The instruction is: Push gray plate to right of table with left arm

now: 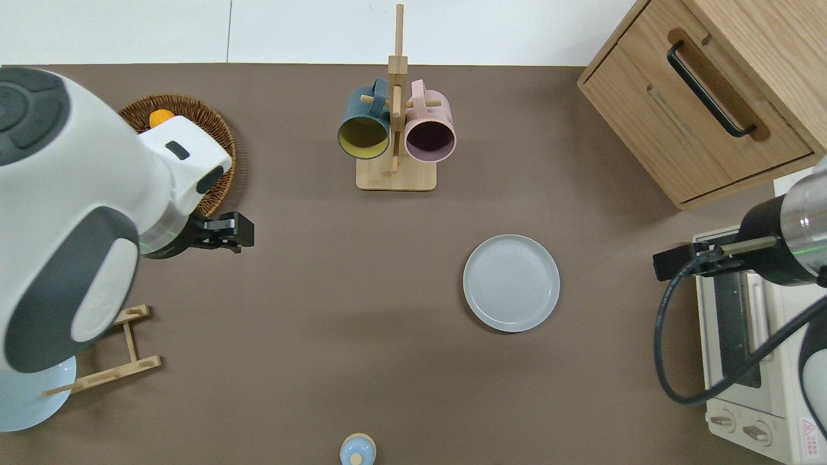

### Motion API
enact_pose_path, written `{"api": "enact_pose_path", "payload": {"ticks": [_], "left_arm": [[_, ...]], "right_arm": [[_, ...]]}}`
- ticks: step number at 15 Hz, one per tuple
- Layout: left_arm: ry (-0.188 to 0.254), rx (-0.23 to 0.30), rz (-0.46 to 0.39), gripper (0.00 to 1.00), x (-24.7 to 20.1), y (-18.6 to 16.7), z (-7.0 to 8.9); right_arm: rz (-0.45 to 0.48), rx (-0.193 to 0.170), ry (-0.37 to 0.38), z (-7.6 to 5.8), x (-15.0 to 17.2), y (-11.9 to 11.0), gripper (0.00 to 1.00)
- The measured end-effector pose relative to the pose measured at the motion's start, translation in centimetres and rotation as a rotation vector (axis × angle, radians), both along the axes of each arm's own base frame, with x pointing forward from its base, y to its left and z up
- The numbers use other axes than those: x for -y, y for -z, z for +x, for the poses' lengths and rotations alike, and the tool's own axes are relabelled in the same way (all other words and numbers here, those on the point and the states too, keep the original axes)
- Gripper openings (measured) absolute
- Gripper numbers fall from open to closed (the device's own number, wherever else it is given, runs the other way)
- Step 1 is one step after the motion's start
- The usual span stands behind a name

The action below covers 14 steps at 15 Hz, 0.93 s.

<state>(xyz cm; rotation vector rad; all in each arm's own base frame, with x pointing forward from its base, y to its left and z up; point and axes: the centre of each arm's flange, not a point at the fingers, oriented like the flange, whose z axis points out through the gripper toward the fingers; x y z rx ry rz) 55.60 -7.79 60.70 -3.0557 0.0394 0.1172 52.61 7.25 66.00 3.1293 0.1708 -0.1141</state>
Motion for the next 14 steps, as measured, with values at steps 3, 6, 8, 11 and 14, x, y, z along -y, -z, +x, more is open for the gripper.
{"api": "enact_pose_path", "payload": {"ticks": [3, 6, 8, 11, 14], "left_arm": [[0.016, -0.011, -0.04, 1.0, -5.2, -0.3, 0.0], [0.012, -0.017, -0.072, 1.0, -7.8, 0.0, -0.2], [0.021, -0.015, -0.075, 1.0, -7.4, 1.0, -0.2], [0.035, 0.006, -0.069, 1.0, -6.6, 2.8, -1.0], [0.036, 0.019, -0.069, 1.0, -6.3, 3.3, -2.0]], "right_arm": [[0.0, 0.0, 0.0, 0.0, 0.0, 0.0, 0.99], [0.0, 0.0, 0.0, 0.0, 0.0, 0.0, 0.99], [0.0, 0.0, 0.0, 0.0, 0.0, 0.0, 0.99], [0.0, 0.0, 0.0, 0.0, 0.0, 0.0, 0.99], [0.0, 0.0, 0.0, 0.0, 0.0, 0.0, 0.99]]}}
